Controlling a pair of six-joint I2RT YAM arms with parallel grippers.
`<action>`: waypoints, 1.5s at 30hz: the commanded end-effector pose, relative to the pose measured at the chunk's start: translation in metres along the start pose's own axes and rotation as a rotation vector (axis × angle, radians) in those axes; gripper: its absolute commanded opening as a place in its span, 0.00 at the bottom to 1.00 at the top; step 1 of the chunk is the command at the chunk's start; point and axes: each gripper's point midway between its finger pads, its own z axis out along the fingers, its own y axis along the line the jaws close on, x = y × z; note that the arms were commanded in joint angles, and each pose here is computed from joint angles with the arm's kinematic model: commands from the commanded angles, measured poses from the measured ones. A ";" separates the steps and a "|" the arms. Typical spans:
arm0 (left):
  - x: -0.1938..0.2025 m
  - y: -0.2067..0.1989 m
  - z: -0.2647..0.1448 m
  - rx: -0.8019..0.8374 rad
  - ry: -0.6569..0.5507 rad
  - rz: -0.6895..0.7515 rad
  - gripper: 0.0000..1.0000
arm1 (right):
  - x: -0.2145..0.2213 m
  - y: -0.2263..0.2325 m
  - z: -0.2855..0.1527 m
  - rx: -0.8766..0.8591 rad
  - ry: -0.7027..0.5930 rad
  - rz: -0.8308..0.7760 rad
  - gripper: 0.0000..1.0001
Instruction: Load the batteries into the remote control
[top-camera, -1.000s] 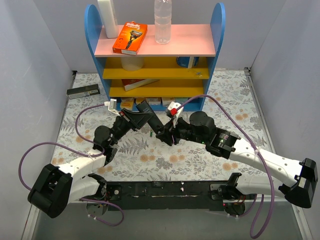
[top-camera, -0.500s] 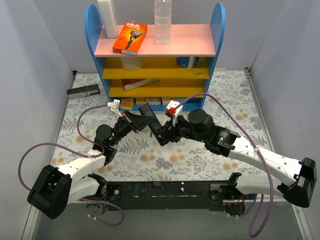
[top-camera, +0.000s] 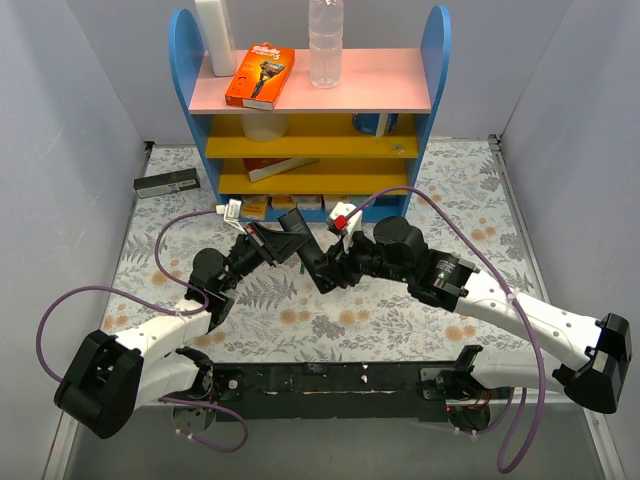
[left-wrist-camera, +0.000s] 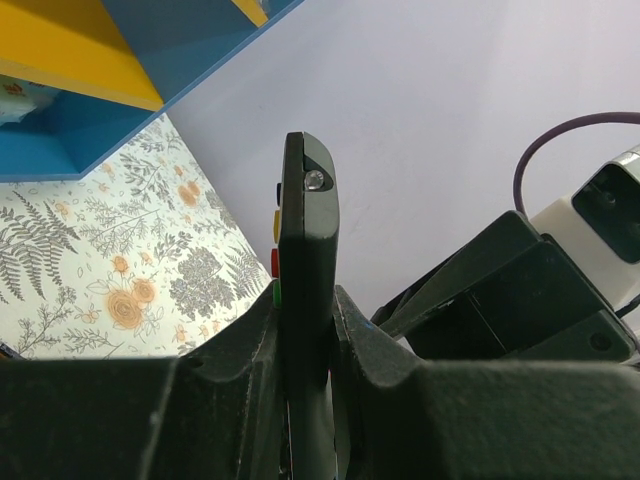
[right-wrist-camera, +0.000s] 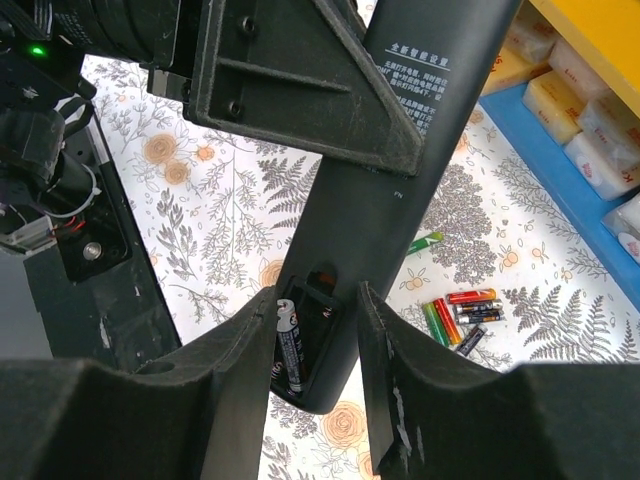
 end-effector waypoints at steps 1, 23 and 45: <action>-0.006 -0.024 -0.001 0.078 -0.017 0.025 0.00 | -0.010 0.010 0.000 -0.052 -0.003 0.003 0.45; -0.009 -0.025 0.000 0.072 -0.025 0.048 0.00 | 0.021 0.006 0.006 -0.037 0.102 0.017 0.38; 0.013 0.115 -0.027 -0.557 0.232 0.377 0.00 | 0.100 -0.056 0.004 0.318 0.219 0.258 0.64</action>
